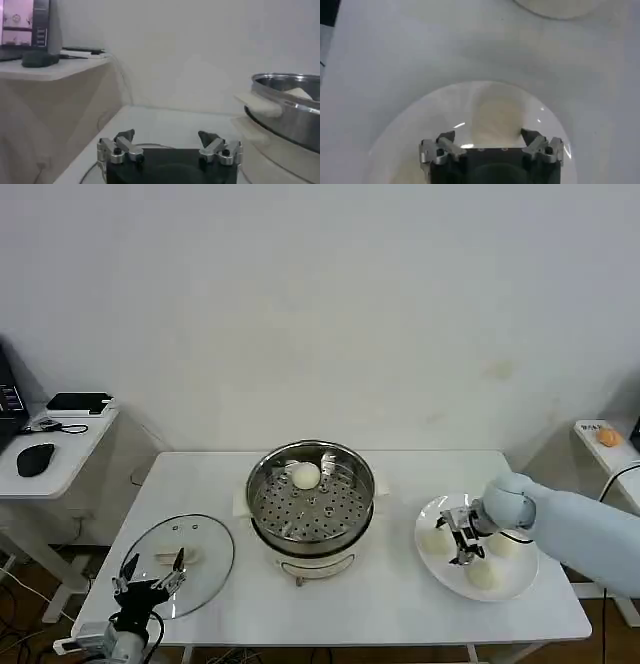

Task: Take steamed baozi put them in steamer then cover it.

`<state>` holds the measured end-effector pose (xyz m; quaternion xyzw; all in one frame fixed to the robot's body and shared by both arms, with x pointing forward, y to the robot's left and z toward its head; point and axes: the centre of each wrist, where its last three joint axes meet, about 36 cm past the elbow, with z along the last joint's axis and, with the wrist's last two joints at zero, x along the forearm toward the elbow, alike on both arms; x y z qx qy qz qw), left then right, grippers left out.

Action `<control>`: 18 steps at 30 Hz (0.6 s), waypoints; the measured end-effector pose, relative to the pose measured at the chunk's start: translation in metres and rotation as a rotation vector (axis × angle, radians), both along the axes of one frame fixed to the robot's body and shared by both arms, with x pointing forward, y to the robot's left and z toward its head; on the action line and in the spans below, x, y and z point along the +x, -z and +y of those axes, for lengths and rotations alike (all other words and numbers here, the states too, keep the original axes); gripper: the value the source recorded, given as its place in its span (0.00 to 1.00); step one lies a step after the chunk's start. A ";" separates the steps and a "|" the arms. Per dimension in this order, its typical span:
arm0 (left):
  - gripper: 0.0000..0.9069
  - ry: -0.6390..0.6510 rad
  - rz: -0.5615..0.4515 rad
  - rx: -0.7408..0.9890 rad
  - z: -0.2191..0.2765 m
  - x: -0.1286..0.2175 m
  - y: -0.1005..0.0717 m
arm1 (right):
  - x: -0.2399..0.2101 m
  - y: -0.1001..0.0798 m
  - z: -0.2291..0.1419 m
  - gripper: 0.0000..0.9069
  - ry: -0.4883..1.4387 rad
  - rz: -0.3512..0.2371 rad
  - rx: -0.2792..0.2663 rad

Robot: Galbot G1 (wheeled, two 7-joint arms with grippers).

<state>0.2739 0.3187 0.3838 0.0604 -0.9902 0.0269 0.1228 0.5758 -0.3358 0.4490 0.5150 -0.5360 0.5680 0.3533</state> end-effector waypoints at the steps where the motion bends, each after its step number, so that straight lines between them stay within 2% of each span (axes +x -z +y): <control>1: 1.00 0.000 0.000 0.000 0.000 0.000 0.000 | 0.000 0.000 0.000 0.80 0.002 -0.001 0.001; 14: 1.00 -0.004 -0.001 -0.007 -0.002 -0.002 0.000 | -0.002 -0.005 -0.003 0.71 0.032 -0.002 0.007; 18: 1.00 -0.001 -0.003 -0.006 -0.003 -0.003 -0.001 | -0.003 -0.010 -0.005 0.71 0.034 0.004 0.006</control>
